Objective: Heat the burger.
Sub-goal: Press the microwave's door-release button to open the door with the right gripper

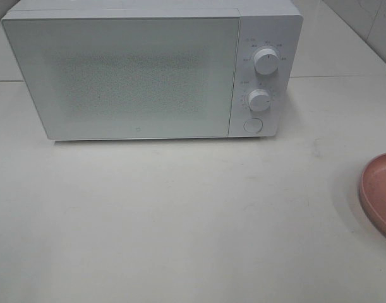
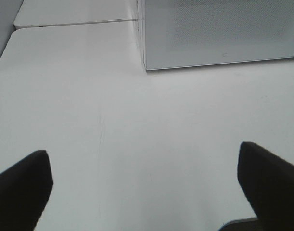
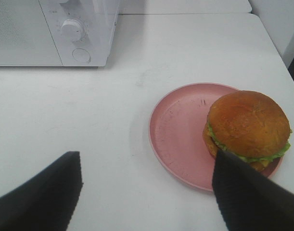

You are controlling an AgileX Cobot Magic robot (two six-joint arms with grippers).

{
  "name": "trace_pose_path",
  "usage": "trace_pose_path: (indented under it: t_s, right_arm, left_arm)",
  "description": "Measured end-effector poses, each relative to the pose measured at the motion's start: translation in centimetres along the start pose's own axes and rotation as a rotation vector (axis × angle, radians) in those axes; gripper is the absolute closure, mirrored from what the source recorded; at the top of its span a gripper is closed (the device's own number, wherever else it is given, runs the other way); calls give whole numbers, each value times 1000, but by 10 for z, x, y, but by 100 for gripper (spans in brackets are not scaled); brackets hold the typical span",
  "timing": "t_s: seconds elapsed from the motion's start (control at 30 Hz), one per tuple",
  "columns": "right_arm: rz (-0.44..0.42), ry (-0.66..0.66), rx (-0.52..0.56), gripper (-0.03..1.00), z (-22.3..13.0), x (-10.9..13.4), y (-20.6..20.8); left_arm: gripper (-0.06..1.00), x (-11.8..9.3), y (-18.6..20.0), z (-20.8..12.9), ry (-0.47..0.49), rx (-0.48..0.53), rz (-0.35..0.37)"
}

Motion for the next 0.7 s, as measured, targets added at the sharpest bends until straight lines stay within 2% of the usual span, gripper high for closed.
trace_pose_path:
  t_s: [0.7]
  right_arm:
    - [0, -1, -16, 21, 4, 0, 4]
  left_arm:
    - [-2, 0, 0, 0, 0, 0, 0]
Point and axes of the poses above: a point on each arm's last joint axis where the gripper is mounted, y pointing back along that axis away from the gripper, x along the wrist's bending axis when the last joint is at zero, z = x × y, the point moved 6 cm from there along -y, pointing out along that axis toward the gripper, and after that the axes turned 4 degrees about y, right-handed, at the moved point
